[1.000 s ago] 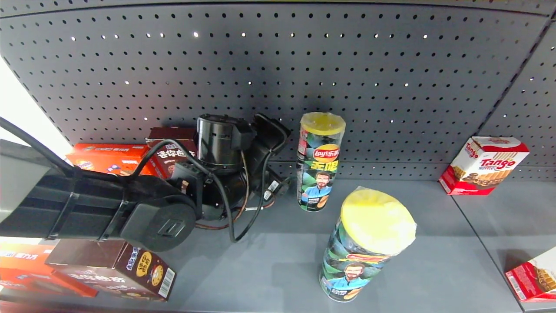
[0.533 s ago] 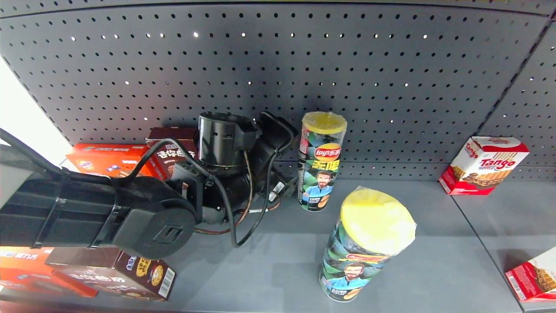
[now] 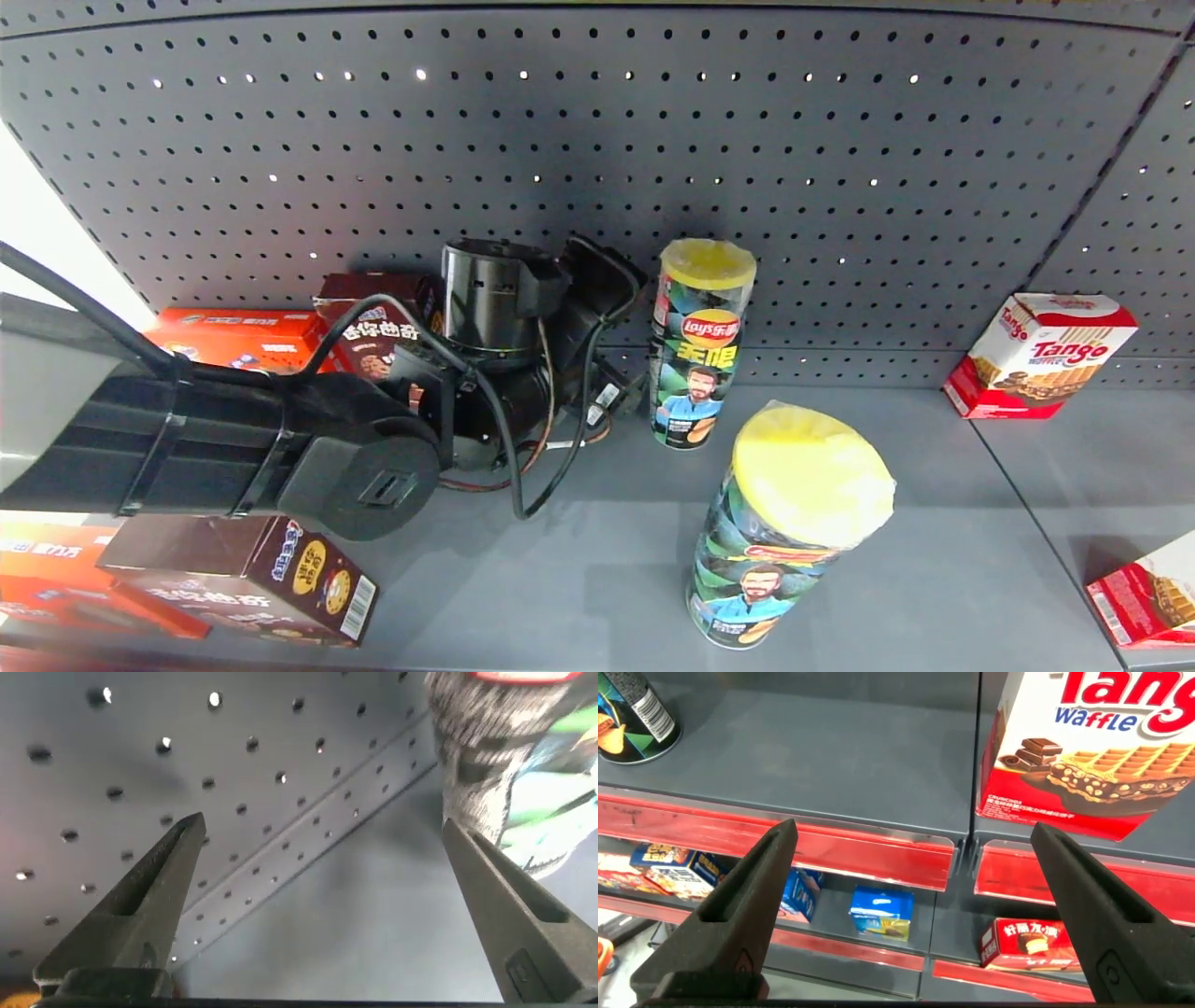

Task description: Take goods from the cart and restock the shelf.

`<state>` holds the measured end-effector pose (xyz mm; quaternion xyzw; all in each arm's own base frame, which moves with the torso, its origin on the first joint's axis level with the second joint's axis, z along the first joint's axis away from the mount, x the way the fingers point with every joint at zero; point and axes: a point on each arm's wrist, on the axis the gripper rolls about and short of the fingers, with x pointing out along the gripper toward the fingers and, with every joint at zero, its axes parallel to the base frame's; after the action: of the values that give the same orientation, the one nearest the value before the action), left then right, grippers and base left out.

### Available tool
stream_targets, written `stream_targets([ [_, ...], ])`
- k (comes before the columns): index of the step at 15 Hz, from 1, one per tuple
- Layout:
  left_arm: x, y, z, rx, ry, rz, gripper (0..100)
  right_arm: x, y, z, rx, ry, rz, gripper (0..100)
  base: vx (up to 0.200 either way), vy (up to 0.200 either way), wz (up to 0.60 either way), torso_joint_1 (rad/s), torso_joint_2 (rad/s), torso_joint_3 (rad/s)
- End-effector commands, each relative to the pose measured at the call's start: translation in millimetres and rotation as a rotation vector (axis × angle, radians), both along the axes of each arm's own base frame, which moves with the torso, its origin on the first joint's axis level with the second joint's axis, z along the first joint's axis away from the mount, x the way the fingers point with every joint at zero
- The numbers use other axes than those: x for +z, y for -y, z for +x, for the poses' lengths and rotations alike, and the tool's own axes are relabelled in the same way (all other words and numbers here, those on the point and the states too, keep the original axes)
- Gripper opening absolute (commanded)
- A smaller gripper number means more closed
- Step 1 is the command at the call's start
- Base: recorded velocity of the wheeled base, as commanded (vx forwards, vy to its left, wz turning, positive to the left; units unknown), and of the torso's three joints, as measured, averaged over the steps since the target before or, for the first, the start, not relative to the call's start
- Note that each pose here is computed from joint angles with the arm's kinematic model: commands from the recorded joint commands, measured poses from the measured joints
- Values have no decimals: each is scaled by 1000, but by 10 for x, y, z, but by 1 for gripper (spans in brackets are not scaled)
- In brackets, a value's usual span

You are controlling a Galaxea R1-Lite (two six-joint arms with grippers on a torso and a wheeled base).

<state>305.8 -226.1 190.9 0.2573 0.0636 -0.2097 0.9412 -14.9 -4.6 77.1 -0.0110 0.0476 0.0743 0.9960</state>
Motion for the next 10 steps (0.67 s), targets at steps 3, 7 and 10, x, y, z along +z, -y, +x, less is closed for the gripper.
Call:
stream_targets([
  [3, 329, -232, -205, 36, 30, -132, 100, 0, 0, 1, 0, -1, -1, 100, 0, 0, 0, 0, 0, 0],
  [7, 645, -545, -360, 81, 93, -214, 100, 0, 0, 1, 0, -1, -1, 100, 0, 0, 0, 0, 0, 0],
  [10, 745, -622, -510, 78, 99, -278, 100, 0, 0, 1, 0, -1, -1, 100, 0, 0, 0, 0, 0, 0],
])
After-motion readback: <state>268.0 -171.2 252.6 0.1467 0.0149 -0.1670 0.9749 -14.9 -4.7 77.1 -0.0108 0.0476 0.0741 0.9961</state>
